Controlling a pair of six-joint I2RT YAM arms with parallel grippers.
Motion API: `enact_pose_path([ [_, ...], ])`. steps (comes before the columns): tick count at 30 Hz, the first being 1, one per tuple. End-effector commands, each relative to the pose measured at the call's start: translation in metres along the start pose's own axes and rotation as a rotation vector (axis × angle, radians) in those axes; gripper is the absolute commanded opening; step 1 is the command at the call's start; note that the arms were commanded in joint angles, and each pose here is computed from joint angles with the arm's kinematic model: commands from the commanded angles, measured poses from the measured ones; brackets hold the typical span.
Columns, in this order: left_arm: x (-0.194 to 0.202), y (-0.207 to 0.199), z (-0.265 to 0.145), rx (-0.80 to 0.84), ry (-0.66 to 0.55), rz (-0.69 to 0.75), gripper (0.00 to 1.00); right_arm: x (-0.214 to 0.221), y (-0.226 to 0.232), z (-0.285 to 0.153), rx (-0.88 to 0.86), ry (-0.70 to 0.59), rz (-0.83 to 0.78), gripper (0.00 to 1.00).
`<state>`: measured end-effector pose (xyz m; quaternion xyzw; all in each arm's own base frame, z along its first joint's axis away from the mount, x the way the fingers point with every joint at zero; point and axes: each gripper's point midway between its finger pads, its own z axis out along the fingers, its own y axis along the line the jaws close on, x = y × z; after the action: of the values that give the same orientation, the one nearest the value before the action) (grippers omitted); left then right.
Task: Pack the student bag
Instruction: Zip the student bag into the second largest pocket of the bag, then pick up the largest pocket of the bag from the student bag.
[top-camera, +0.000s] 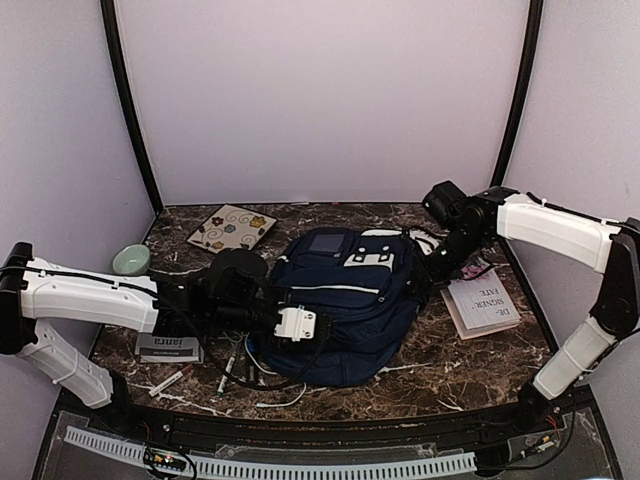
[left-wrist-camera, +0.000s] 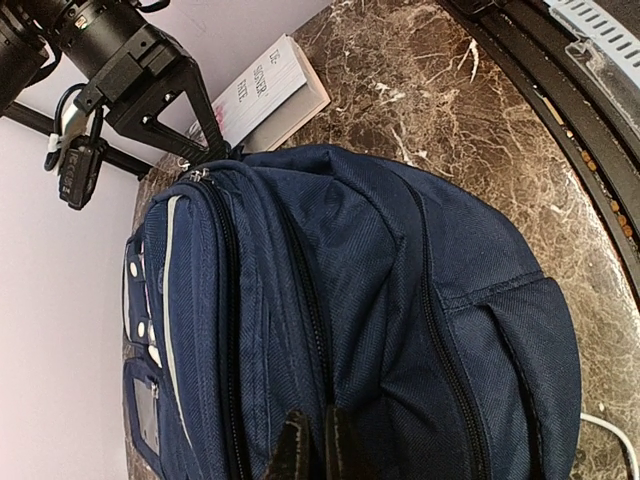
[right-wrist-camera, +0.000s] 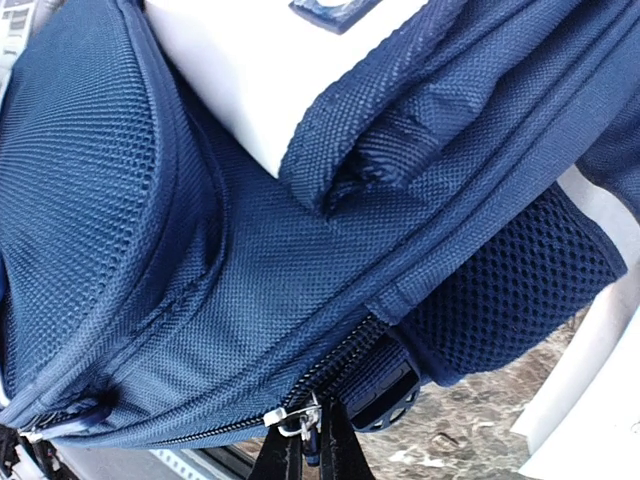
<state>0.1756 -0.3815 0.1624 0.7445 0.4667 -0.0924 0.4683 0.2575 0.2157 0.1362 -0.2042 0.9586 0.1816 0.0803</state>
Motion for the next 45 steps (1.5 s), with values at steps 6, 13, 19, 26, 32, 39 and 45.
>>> enact_pose_path([
  [6,0.025,-0.087,-0.026,0.385,0.133,-0.109,0.00,-0.020,-0.186,-0.035,0.682,-0.019,0.229,0.00],
  [13,0.022,-0.084,-0.032,0.346,0.106,-0.132,0.00,-0.063,-0.191,-0.032,0.615,-0.139,0.244,0.00],
  [19,0.027,-0.054,-0.022,0.176,0.133,-0.167,0.00,-0.079,-0.130,-0.023,0.248,-0.258,0.188,0.22],
  [26,0.016,0.010,-0.023,-0.110,0.092,-0.269,0.00,-0.034,-0.051,-0.038,-0.169,-0.412,0.213,0.42],
  [32,-0.005,0.072,-0.048,-0.304,0.066,-0.344,0.00,0.017,-0.010,-0.021,-0.352,-0.472,0.254,0.31],
  [39,-0.033,0.103,-0.079,-0.383,-0.031,-0.359,0.00,0.030,0.020,-0.008,-0.331,-0.608,0.113,0.31],
  [45,-0.040,0.108,-0.092,-0.400,-0.061,-0.364,0.00,0.028,0.007,0.016,-0.276,-0.651,0.073,0.25],
])
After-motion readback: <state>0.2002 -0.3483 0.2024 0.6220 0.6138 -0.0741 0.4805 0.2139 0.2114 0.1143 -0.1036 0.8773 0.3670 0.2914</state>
